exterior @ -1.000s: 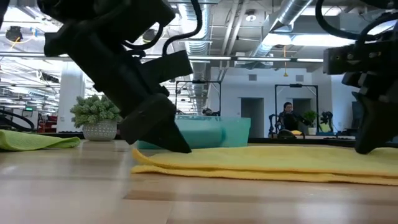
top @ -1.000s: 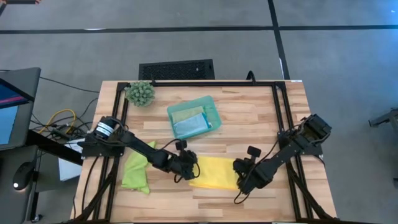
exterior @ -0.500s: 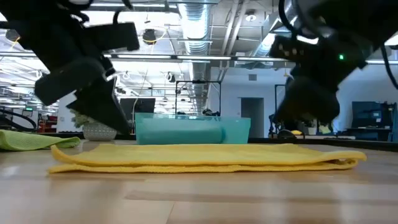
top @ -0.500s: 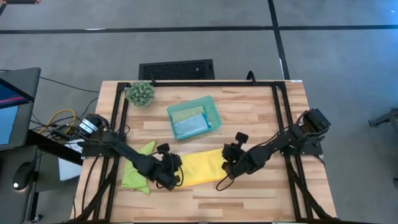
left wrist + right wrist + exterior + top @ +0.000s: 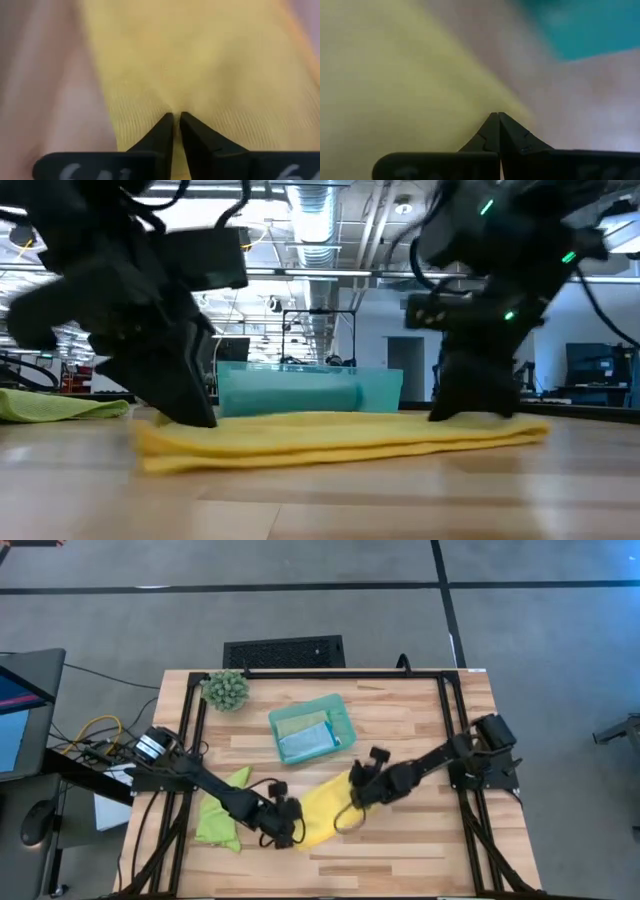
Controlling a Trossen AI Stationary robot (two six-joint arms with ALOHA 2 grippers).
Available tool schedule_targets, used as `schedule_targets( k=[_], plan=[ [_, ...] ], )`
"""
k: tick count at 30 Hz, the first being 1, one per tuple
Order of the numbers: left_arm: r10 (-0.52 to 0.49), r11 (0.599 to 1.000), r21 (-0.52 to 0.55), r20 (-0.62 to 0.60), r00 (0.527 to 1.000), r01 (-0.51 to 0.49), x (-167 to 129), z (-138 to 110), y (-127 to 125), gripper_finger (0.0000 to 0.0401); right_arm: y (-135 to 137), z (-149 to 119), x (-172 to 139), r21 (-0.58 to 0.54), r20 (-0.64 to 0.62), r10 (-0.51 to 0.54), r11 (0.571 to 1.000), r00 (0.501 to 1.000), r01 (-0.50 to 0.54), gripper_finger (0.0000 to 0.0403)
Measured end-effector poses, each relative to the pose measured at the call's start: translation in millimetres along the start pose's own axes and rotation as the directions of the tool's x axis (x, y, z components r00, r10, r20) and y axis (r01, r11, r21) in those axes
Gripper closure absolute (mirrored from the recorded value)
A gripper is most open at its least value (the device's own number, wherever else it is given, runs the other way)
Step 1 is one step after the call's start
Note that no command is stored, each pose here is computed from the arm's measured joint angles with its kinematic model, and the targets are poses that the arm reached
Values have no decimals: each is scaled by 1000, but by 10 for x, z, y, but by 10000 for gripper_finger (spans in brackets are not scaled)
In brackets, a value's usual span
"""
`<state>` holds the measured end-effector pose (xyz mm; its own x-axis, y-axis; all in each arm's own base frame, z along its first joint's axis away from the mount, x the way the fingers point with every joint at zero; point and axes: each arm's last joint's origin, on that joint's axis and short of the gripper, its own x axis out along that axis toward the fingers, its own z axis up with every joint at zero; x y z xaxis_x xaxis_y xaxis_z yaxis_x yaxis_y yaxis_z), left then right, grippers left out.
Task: Fold microfiber towels
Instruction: Fold the yellow towel
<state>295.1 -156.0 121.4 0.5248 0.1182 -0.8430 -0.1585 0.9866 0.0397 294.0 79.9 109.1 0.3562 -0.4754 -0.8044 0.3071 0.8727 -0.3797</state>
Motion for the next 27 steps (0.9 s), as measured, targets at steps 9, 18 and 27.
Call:
schedule_targets(
  k=[9, 18, 27],
  plan=[
    [-76, 991, 122, 200, 977, 52, -114, 178, -182, 399, -112, 176, -287, 14, 185, -55, 998, 981, 53, 387],
    [37, 999, 9, 38, 999, -38, -53, 23, -29, 401, 330, -60, -456, 2, 72, 297, 955, 952, -298, 388],
    [-73, 997, 40, 3, 997, 73, -135, 74, -167, 401, 169, -49, -239, -4, -18, 205, 979, 979, -205, 385]
  ],
)
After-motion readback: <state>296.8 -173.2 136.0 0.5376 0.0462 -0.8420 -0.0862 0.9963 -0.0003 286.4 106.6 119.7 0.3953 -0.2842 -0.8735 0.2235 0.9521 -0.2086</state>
